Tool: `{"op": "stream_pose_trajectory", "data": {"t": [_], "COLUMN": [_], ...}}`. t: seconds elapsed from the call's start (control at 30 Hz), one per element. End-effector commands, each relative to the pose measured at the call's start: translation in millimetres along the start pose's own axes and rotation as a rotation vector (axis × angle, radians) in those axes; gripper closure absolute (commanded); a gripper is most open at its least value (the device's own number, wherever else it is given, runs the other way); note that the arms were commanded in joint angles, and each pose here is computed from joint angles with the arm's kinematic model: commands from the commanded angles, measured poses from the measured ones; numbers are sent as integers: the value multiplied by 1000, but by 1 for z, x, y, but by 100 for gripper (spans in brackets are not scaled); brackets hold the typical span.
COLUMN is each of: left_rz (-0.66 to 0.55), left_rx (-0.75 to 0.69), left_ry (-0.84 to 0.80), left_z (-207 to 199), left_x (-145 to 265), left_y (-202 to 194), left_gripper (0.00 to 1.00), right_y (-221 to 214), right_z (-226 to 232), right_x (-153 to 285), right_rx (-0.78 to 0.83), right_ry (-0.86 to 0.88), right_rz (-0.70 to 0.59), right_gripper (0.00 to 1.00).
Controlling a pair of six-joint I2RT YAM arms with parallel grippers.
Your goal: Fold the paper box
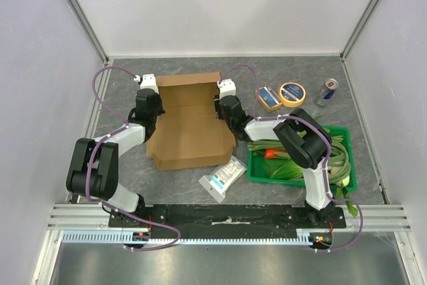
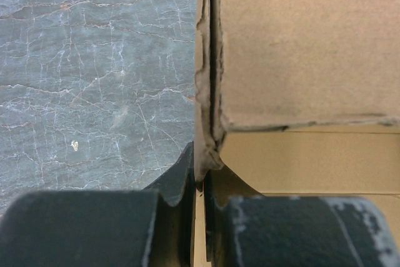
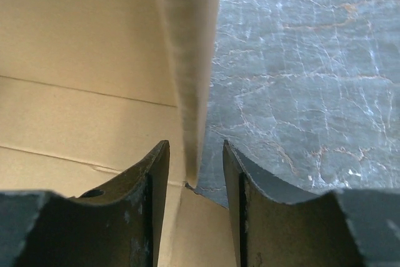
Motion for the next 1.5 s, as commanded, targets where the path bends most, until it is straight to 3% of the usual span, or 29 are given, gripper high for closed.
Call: {"op": "stream_pose_trajectory", "data": {"t": [0.0, 0.2, 0.3, 0.33, 0.37, 0.6, 0.63, 0.73, 0.87, 1.07, 1.3, 1.47], "left_rz": [-79, -77, -80, -77, -77, -77, -77, -79, -81, -78, -78, -76], "left_rx": [30, 34, 35, 34, 34, 35, 36, 32, 31, 34, 31, 27], "left_ry": [13, 14, 11, 11, 13, 16, 17, 19, 19, 13, 15, 21], "left_z": [0, 1, 0, 0, 0, 1, 1, 1, 1, 0, 0, 0], "left_x": [3, 4, 5, 4, 5, 6, 6, 6, 6, 5, 5, 5], "left_y": [18, 17, 18, 17, 17, 17, 17, 17, 18, 17, 17, 17], "left_gripper": [98, 98, 98, 98, 98, 98, 98, 98, 98, 98, 98, 98], "right_y": [6, 4, 4, 5, 7, 19, 21, 37, 61, 80, 100, 106], "right_z": [4, 8, 7, 7, 8, 12, 12, 6, -11, -24, -8, 0], "right_x": [-3, -10, -8, -9, -9, -12, -10, 10, 39, 44, 25, 20], "right_rx": [-50, -42, -61, -59, -63, -39, -38, -28, -45, -42, -31, -37], "right_ry": [-72, -82, -96, -93, -95, -84, -73, -39, 25, 86, 150, 194], "right_rz": [-38, 6, -3, -5, -12, -27, -25, -70, -150, -212, -239, -251], "right_gripper": [54, 61, 84, 96, 100, 100, 95, 44, 27, 27, 46, 50]}}
Point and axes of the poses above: each gripper's point midway between its finger pads, its own x axis back along the fingers, its own z axis along the line the jaws close on, y = z × x, the point moved 10 cm from there along x, back along the fingers, and after that the axes turned 5 degrees about -x, right-handed, at the moved point
